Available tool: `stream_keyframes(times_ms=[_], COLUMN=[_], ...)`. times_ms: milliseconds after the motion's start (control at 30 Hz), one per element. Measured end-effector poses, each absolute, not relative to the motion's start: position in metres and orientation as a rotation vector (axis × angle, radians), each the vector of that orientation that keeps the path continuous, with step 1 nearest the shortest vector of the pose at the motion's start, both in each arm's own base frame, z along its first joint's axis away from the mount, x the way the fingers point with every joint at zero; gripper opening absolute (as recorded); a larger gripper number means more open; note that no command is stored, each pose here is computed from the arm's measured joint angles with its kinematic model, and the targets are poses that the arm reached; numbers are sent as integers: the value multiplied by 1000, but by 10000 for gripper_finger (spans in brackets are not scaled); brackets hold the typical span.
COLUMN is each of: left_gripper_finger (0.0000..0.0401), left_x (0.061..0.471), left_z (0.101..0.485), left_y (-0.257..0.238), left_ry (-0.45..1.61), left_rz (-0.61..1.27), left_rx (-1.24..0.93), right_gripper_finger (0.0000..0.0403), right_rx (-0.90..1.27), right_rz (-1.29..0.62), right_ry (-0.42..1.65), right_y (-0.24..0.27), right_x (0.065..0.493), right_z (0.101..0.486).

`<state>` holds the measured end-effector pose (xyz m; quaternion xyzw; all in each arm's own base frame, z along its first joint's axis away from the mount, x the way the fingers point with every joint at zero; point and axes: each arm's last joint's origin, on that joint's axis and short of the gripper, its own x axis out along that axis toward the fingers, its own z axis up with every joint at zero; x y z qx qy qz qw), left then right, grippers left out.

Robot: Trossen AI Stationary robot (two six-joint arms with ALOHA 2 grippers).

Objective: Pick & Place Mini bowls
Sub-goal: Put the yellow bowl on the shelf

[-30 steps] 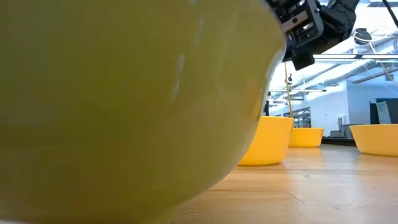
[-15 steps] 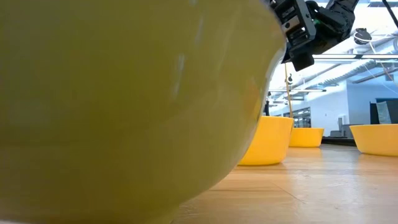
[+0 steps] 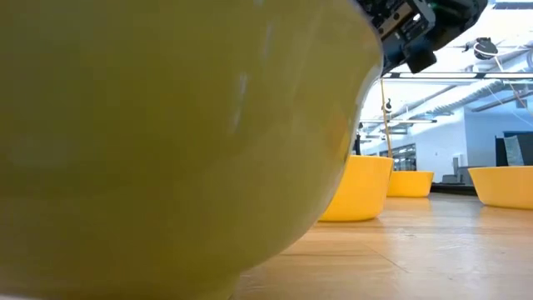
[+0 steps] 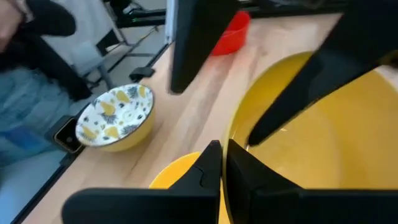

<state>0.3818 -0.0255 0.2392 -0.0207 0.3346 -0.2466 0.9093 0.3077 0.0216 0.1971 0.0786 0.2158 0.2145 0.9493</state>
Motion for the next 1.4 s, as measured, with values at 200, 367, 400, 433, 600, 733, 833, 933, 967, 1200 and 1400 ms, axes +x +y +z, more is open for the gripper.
stream_keyframes(times_ms=[200,367,400,433,600,733,833,933,967,1200,1400], left_gripper_finger=[269,269,269,269,269,269,269,269,269,269,269], left_x=[389,393,393,394,397,395,390,385,380,359,338], left_z=[247,252,253,253,257,267,275,282,283,294,311], left_y=[-24,-23,-23,-23,-18,-11,-8,-7,-7,-6,-5], left_ry=[578,512,504,499,465,436,443,443,473,563,583], left_rz=[-459,-440,-431,-419,-253,-43,51,96,108,133,139], left_rx=[29,54,61,69,159,225,240,223,212,127,100], right_gripper_finger=[0,0,0,0,0,0,0,0,0,0,0], right_rx=[160,158,158,160,139,126,72,-6,-25,-50,-2], right_rz=[399,397,394,392,307,135,-15,-162,-207,-449,-406], right_ry=[438,433,437,444,568,689,714,688,668,511,486], right_y=[21,21,20,20,17,12,8,2,0,-22,-37], right_x=[296,287,286,285,270,258,252,247,246,241,243], right_z=[214,225,226,227,226,222,223,230,233,254,255])
